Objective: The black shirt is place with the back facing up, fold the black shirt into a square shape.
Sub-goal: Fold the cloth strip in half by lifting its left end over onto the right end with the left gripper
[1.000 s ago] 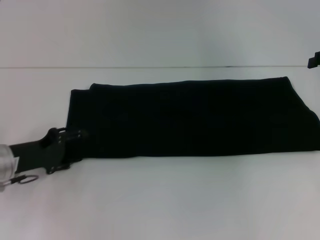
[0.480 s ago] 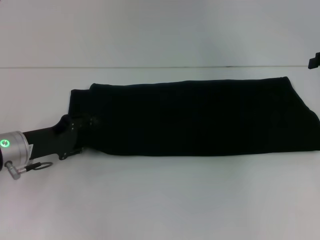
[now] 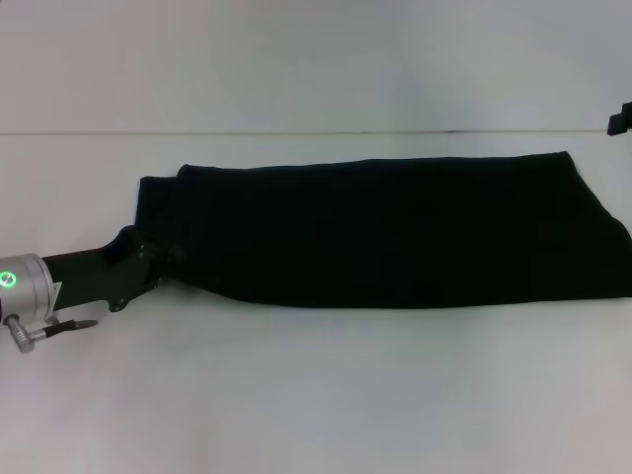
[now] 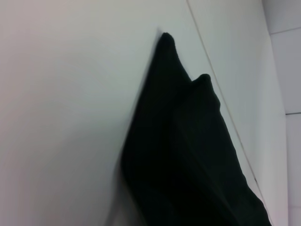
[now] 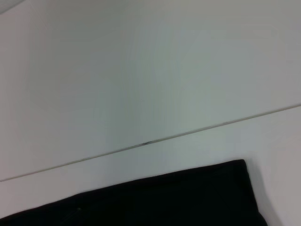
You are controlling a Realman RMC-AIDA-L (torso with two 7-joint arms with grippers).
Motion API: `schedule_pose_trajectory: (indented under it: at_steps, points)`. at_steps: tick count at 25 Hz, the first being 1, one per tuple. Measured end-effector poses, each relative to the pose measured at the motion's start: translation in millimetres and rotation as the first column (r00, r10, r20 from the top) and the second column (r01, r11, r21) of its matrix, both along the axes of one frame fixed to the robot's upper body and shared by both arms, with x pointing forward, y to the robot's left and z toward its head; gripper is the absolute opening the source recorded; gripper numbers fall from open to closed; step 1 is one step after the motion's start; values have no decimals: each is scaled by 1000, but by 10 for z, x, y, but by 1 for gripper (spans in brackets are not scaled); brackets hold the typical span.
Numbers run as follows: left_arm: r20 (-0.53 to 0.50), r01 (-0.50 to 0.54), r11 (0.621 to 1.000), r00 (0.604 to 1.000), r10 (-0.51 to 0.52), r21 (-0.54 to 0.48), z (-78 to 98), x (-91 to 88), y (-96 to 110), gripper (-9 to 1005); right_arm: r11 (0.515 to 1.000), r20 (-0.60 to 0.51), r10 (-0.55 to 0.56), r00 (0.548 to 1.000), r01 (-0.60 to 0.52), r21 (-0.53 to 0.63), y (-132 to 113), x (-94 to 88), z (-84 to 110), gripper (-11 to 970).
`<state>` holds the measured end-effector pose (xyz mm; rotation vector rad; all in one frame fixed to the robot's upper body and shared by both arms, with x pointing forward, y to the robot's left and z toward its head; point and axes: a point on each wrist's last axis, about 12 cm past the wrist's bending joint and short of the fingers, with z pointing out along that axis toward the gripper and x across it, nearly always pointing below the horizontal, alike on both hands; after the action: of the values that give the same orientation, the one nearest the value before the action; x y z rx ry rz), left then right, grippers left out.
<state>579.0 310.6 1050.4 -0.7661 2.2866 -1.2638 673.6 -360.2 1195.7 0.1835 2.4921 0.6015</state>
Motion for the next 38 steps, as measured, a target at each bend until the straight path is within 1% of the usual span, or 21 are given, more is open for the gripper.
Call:
schedule_pose_trajectory:
  at_steps: [3,7,11,19,24,26,28,31,35,38]
  points:
    - [33,19,1000,999,-19,20,7,4,-3,239,1000,0,0,1000,0,0,0,1,1,672]
    - [94,47,998,994,-51,46,28,17,-24,124,1000,1,-3,1000,3,0,-12,-3,3,672]
    - [123,12,999,992,-18,46,8,-39,64,9,1000,-1,-7,1000,7,-4,-38,-8,10,672]
    - [106,-73,996,992,66,58,-20,-260,402,8,1000,-5,-14,1000,14,-2,-52,-9,14,672]
    - [94,-141,985,987,132,96,27,-283,605,9,1000,-3,-16,1000,16,0,-57,-7,21,672]
    - [93,-151,983,986,141,105,43,-270,633,9,1000,-3,-15,1000,15,0,-57,-8,21,671]
    - [101,-139,984,987,129,108,76,-227,612,10,1000,-6,-13,1000,13,1,-54,-11,21,671]
    - [117,-94,990,990,82,103,146,-137,518,10,1000,-14,-2,1000,2,7,-38,-20,22,671]
    - [156,-22,998,988,11,64,329,68,300,11,1000,-22,16,1000,-16,11,-7,-20,37,671]
    - [212,30,999,977,-36,30,520,257,91,11,1000,-23,22,999,-22,11,7,-17,42,671]
